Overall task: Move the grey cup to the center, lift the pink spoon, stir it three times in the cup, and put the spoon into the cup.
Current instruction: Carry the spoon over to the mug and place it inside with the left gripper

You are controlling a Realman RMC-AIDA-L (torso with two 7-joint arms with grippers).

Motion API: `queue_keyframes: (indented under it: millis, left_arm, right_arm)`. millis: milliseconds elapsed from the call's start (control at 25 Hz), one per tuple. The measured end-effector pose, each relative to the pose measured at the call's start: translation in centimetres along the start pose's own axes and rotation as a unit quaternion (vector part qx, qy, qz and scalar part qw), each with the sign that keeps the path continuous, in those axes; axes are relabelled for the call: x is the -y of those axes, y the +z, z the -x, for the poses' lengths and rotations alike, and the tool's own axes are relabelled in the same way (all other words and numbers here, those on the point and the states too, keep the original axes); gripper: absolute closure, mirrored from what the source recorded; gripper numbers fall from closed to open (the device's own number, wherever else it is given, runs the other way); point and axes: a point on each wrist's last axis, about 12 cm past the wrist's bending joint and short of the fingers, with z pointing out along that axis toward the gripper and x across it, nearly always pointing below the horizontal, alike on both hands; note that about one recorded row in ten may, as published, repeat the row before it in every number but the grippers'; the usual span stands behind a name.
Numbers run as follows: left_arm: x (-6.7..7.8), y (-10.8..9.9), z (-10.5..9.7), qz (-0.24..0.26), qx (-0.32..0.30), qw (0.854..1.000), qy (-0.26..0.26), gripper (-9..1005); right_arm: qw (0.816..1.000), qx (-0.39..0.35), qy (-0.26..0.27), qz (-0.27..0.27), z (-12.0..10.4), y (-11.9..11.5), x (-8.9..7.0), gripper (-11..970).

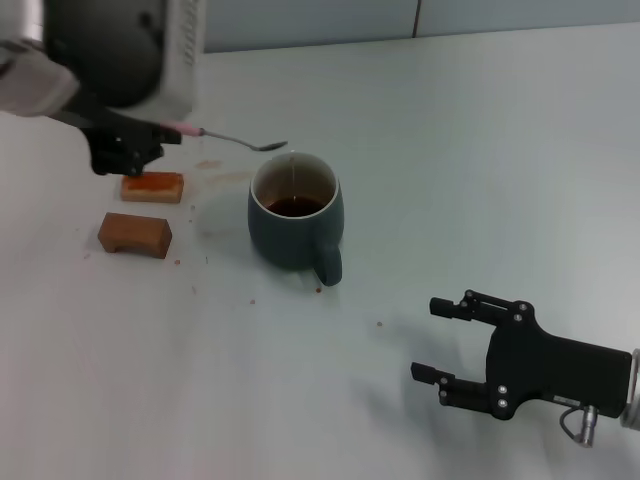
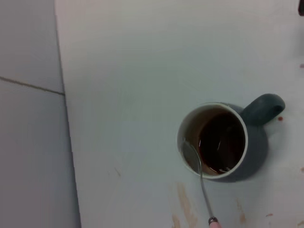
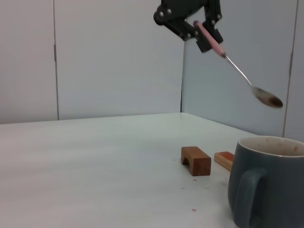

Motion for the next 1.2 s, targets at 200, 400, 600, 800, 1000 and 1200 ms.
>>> queue_keyframes:
  millis: [200,400,600,800,1000,1200]
  left_arm:
    - [0.3,0.8,1.9,0.004,-0.024,0.999,0.039,817]
    - [1.3,2.0,4.4,0.000,-0.046,0.995,0.092,813]
    - [1.6,2.7,5.3,-0.005,-0.047,0.993,0.110,809]
    - [1.4,3.5,5.2,-0.010,-0.051,0.993,0.109,805]
    - [1.0,4.4,5.4,-0.016,-0.057,0.991,0.117,801]
    - [0.6,5.4,5.2,-0.024,-0.063,0.991,0.118,797]
  right_arm:
    - [1.000,0.000,0.000,0.000,0.0,0.0,0.0,227]
    - [1.000,-0.001,0.000,0.000,0.0,0.0,0.0,226]
    - [1.000,-0.001,-0.001,-0.001,0.0,0.0,0.0,229]
    - [1.000,-0.002,0.000,-0.002,-0.1,-0.1,-0.1,229]
    - [1.000,-0.003,0.001,-0.002,-0.2,-0.2,-0.1,229]
    - [1.000,-0.002,0.003,-0.007,-0.2,-0.3,-0.2,229]
